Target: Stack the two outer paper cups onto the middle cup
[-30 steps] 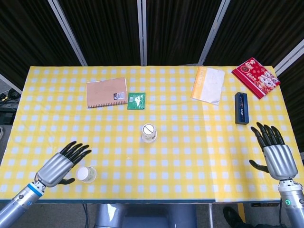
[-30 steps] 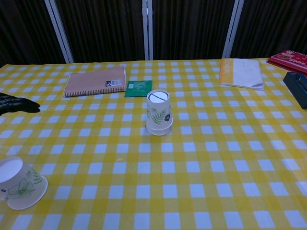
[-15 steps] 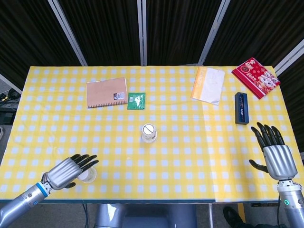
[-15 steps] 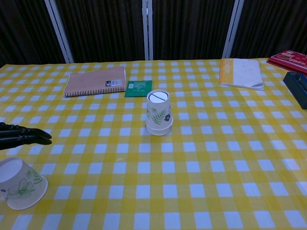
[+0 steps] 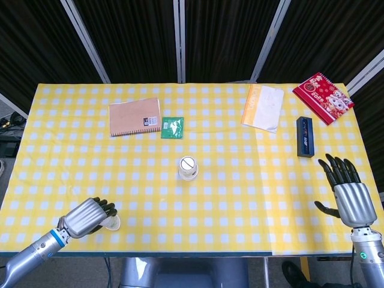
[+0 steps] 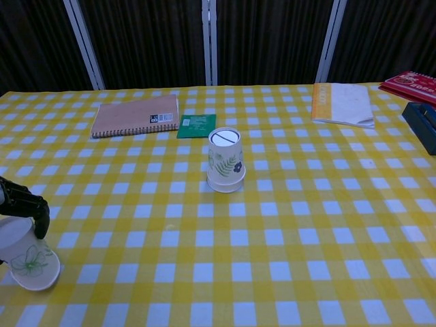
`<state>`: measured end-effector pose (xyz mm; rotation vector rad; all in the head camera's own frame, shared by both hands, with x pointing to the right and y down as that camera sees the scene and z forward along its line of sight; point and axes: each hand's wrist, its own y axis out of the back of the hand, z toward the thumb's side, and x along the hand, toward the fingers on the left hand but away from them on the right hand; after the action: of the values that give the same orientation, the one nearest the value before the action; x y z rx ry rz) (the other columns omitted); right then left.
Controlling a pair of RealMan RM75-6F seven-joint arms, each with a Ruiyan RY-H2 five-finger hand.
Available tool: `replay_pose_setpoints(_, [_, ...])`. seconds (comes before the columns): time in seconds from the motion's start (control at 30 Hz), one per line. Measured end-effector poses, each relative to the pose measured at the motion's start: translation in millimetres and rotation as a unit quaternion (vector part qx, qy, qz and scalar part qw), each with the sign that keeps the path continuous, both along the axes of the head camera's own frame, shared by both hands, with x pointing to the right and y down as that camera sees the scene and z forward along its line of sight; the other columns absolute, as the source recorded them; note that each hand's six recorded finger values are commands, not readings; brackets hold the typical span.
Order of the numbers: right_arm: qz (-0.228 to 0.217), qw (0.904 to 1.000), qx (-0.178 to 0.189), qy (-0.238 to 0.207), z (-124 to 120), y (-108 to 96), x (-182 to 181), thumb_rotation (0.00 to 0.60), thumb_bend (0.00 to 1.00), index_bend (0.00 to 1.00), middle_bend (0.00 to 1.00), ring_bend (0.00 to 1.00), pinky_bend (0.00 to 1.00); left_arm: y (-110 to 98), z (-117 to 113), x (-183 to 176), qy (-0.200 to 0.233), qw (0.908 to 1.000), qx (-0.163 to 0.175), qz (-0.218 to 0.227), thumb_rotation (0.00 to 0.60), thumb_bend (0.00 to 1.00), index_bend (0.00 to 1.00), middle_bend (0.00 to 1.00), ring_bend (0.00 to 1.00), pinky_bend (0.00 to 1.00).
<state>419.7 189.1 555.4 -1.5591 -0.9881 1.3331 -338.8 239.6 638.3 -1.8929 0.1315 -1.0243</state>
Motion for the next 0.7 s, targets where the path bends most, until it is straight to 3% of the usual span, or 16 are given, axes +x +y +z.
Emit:
replay_pose_setpoints(0.3, [0.001, 1.0000, 0.003, -0.002, -2, 0, 0, 0.600, 0.00, 0.03, 0.00, 0.00, 0.00, -28, -20, 11, 0.030, 0.9990, 0.028, -0.018, 0.600, 0.37, 0.43, 0.38, 0.43, 0.56])
replay_pose_setpoints(0.53, [0.001, 1.0000, 0.003, -0.003, -1, -1, -1, 0.600, 0.00, 0.03, 0.00, 0.00, 0.00, -92, -53, 43, 0.070, 0.9931, 0.081, -0.048, 0.600, 0.37, 0.40, 0.35, 0.43, 0.56])
replay_pose_setpoints(0.7, [0.004, 1.0000, 0.006, -0.002, -3, -2, 0, 0.600, 0.00, 0.03, 0.00, 0.00, 0.00, -133, -60, 70, 0.063, 0.9922, 0.096, -0.050, 0.600, 0.37, 0.40, 0.35, 0.43, 0.55])
